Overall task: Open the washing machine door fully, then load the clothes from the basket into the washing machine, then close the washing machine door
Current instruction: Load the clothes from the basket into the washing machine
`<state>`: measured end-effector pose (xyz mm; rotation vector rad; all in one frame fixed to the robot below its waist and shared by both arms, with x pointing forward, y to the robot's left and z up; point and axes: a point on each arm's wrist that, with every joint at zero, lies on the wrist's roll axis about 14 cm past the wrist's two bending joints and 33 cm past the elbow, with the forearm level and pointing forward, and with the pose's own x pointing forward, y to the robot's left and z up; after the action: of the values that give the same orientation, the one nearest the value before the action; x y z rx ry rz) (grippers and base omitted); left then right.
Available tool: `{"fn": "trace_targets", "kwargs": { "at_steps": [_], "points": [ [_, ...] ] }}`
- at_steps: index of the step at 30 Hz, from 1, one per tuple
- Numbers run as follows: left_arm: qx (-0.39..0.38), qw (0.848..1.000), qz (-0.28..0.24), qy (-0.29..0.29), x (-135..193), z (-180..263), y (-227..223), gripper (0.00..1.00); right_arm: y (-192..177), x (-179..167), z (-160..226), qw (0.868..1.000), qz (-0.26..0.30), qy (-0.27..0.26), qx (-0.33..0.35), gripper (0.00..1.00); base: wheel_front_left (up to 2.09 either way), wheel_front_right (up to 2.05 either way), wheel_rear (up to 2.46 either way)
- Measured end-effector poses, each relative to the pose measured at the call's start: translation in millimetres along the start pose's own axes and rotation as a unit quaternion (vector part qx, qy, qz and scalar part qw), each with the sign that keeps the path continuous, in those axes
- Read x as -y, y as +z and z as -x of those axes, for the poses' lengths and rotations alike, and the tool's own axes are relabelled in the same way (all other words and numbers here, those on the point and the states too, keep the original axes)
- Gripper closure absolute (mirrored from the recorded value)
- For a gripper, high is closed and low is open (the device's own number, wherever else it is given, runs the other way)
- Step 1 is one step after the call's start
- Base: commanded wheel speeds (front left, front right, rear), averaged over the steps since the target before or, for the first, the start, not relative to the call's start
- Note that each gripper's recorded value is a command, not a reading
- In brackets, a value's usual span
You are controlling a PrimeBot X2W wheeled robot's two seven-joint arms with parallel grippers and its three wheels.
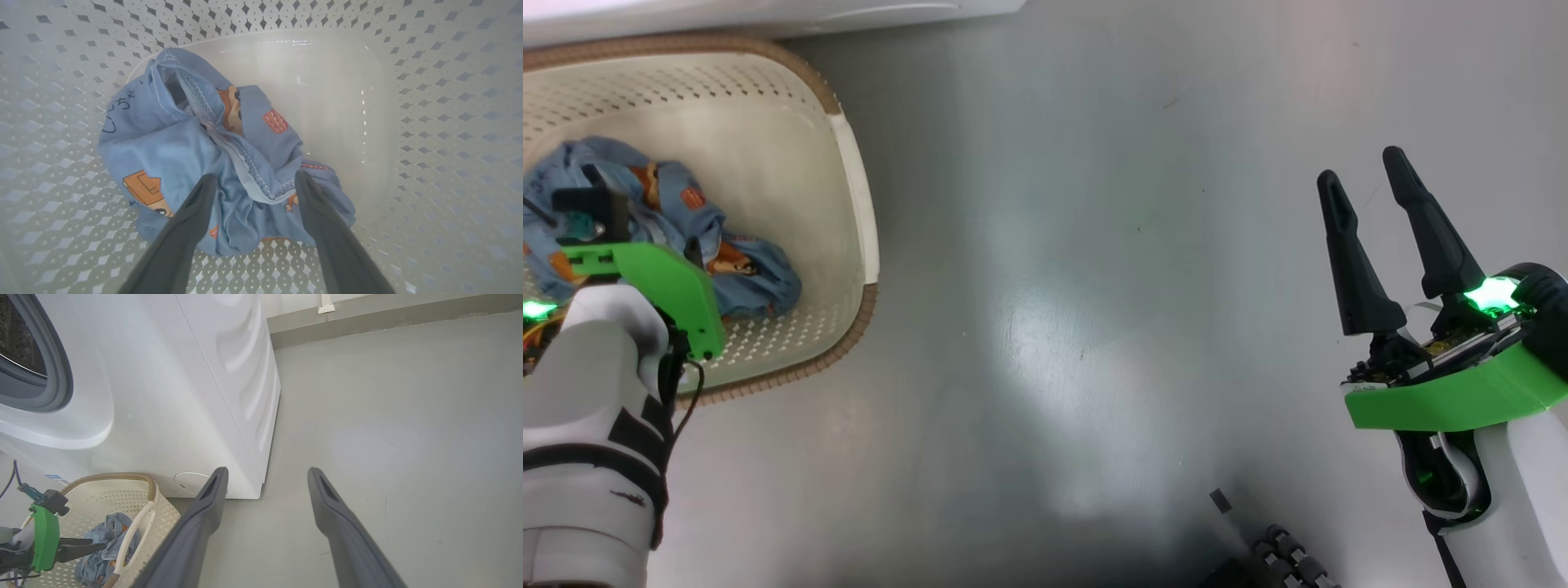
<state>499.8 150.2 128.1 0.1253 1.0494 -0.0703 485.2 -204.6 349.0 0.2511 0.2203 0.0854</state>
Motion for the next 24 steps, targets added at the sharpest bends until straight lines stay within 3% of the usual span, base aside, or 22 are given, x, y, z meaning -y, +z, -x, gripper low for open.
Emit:
{"fn": "trace_targets", "kwargs": {
  "at_steps": [24],
  "points": [
    [-0.050,0.999,-0.004,-0.007,5.3,-24.8,-17.5,0.00,-10.0,9.5,-5.8,1.000,0.006,-0.008,-0.008,0.00,0.00,0.00,0.00]
  ]
}}
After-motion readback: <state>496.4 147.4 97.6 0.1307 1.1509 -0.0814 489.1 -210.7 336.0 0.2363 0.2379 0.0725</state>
